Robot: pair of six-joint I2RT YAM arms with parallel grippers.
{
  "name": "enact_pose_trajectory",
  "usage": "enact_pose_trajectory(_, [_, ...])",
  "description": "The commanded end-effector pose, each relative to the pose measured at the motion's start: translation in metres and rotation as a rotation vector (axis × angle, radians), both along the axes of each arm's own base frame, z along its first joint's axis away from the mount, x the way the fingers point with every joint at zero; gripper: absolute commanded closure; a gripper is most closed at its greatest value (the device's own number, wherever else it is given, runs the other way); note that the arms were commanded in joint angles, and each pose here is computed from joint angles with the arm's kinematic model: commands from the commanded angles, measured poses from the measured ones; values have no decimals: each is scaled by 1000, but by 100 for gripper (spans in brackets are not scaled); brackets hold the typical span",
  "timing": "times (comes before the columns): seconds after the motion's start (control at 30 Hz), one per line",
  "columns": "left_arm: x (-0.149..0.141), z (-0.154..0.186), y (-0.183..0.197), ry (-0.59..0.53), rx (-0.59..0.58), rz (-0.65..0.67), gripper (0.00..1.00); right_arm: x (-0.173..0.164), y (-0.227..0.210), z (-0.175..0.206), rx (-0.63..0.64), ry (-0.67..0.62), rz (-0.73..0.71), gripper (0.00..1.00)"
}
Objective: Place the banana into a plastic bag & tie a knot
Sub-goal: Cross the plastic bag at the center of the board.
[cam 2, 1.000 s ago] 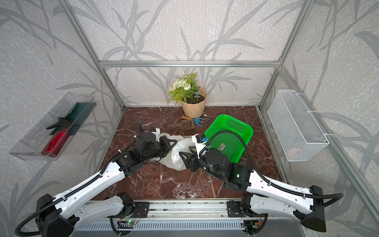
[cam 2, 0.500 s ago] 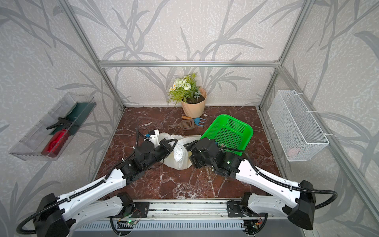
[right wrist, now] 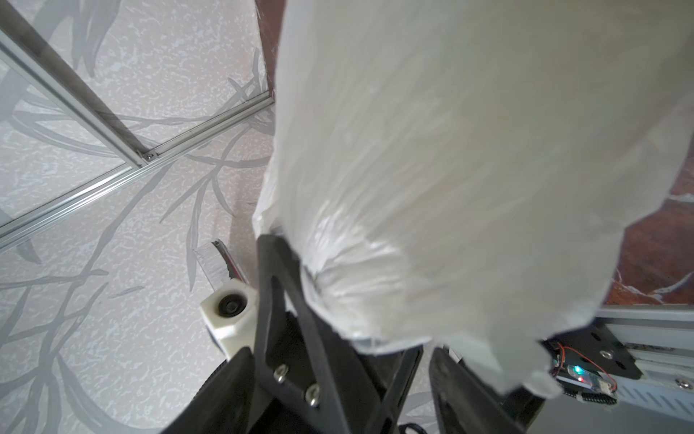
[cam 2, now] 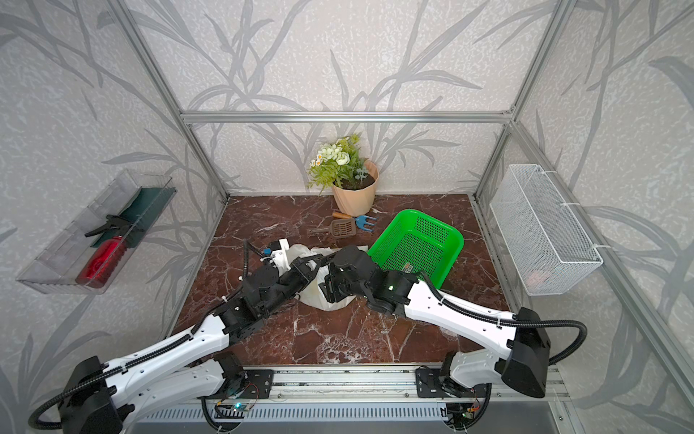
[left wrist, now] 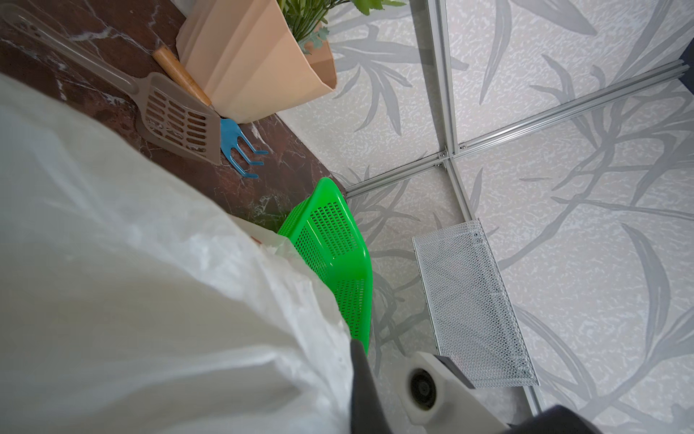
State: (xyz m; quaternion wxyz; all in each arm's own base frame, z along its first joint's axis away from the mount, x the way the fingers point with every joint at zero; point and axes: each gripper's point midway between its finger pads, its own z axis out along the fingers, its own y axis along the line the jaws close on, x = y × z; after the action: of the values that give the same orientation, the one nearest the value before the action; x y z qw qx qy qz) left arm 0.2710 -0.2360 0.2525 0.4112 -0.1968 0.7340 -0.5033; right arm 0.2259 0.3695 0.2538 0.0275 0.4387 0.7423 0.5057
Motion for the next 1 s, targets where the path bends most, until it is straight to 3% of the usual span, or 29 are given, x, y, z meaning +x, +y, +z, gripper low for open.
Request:
enact_pose_trajectory(0.0, [-1,9,4,-46,-16,20,100,12,9,19,245,217,-189,29])
enact_pose_trajectory(0.4, [-7,11,3,-51,-13,6,100,35,4,-4,261,227,-260,44])
enact_pose_trajectory(0.97, [-11,9,6,-54,30,3,100,31,-16,-2,241,229,-264,41])
